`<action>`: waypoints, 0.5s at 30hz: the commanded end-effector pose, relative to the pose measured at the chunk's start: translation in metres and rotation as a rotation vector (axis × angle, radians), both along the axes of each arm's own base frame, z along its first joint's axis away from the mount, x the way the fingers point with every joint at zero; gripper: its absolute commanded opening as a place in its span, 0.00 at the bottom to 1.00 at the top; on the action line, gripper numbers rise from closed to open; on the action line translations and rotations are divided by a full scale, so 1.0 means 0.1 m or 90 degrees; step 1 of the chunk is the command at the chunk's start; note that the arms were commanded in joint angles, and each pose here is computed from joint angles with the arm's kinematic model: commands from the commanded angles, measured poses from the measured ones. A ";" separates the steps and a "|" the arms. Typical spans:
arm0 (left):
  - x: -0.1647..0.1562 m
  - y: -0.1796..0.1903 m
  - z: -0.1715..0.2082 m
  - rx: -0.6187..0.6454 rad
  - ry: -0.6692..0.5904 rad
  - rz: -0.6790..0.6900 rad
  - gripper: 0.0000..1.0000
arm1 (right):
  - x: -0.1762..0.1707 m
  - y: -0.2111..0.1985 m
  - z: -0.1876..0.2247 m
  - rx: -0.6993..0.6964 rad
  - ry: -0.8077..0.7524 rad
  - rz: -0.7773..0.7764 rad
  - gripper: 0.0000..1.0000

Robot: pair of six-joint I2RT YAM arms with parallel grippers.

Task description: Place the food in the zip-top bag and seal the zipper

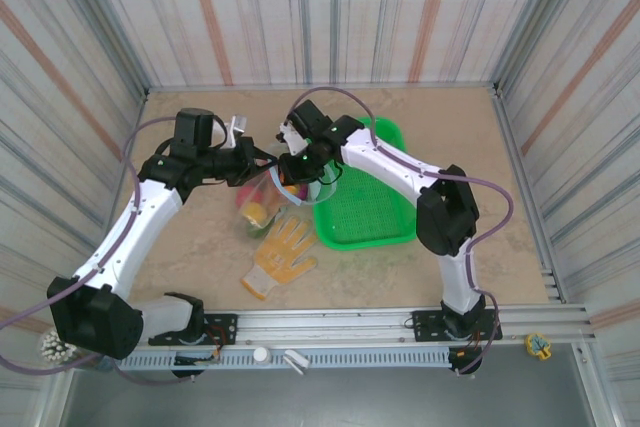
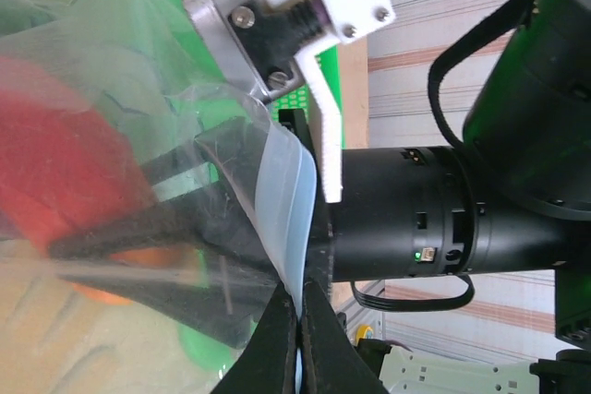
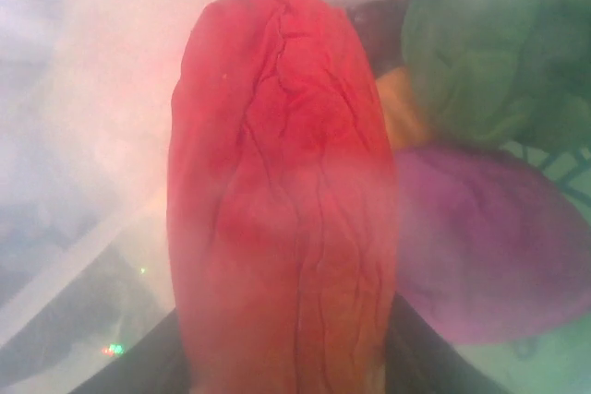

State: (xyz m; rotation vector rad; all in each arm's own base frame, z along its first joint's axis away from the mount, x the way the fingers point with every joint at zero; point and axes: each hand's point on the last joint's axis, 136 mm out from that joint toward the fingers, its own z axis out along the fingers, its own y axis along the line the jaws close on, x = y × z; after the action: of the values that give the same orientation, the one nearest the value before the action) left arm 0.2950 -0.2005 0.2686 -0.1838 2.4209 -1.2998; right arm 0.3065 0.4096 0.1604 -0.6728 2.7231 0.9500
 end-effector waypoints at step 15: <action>0.04 0.03 0.01 0.003 -0.008 0.009 0.00 | 0.23 -0.35 0.52 0.040 -0.106 -0.121 0.58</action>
State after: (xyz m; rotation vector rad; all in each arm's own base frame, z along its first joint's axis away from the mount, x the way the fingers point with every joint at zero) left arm 0.2970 -0.2003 0.2657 -0.1932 2.4282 -1.2952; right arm 0.3183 0.3969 0.1721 -0.5405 2.6502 0.9260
